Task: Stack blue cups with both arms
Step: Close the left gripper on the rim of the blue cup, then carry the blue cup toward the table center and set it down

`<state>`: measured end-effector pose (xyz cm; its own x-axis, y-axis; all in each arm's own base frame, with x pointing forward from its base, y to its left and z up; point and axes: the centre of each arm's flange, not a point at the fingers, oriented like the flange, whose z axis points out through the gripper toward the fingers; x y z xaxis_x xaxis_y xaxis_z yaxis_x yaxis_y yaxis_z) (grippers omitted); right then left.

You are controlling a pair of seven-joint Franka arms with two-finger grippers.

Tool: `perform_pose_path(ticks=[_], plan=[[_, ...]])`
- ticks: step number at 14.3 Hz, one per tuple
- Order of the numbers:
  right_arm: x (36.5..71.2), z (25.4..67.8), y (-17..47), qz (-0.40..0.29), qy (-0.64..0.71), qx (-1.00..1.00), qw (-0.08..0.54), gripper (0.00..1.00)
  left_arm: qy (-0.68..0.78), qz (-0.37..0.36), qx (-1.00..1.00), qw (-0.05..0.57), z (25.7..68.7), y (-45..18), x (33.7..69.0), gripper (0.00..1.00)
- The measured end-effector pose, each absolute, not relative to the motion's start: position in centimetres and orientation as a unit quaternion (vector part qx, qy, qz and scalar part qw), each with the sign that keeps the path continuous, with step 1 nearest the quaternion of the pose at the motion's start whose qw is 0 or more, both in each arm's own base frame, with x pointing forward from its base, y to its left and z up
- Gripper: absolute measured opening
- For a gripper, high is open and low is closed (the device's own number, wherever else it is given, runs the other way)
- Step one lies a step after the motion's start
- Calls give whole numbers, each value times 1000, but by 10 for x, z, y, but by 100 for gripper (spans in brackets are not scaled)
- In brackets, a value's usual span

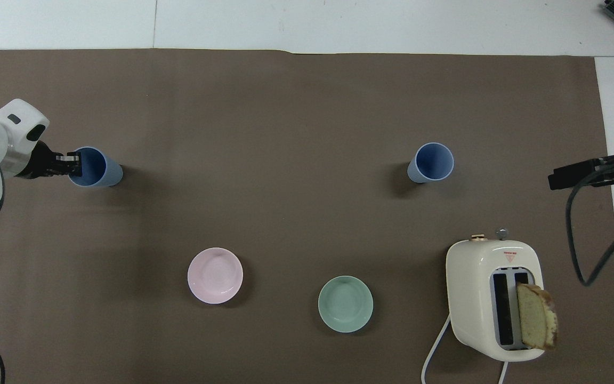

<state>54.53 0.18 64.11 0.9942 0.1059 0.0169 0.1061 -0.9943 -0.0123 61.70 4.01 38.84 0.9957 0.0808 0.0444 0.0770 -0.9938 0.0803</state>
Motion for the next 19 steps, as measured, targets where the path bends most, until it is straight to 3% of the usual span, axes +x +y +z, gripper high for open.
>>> perform_pose_path(ticks=[4,8,13,19], plan=[[545,641,2,-8,-53,-999,7,100,52,30,997,46,432,10,632,4],[545,641,2,-8,-53,-999,7,100,90,32,994,56,465,-100,631,4],[545,641,2,-8,-53,-999,7,100,126,23,989,68,465,-252,590,4],[545,641,2,-8,-53,-999,7,100,107,26,991,75,426,-334,553,4]])
